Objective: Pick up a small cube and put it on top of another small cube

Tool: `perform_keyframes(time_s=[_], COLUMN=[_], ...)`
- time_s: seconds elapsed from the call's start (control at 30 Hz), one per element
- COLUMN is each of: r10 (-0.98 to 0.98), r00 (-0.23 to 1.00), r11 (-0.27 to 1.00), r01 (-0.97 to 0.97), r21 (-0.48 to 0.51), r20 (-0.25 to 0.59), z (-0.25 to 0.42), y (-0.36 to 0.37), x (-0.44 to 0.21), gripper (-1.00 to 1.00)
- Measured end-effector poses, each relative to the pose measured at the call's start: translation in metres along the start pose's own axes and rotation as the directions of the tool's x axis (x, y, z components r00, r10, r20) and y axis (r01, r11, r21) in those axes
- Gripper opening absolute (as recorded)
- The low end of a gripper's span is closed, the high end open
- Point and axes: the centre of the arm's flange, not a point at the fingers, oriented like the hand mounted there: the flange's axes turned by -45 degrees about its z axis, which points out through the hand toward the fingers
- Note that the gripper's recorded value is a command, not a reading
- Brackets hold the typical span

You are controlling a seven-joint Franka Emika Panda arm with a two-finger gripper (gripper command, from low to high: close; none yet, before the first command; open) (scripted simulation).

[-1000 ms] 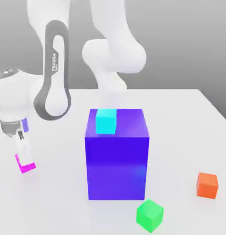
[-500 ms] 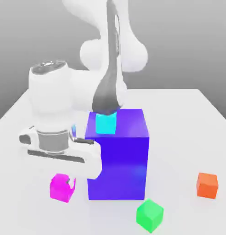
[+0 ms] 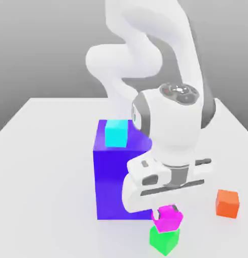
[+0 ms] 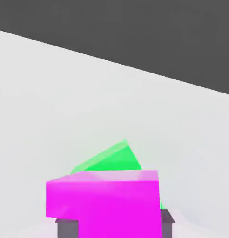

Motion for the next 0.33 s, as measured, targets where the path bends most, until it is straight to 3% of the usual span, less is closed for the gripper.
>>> perform_keyframes(time_s=[0.17,0.33], r10=[0.0,0.0], r00=[1.0,1.0], r11=[1.0,1.0], r01=[0.0,0.0], r21=[0.0,-0.001], r20=[0.0,0.0], z=[0.004,-0.045], y=[0.0,0.0], x=[0.0,0.001], gripper=[1.0,1.0])
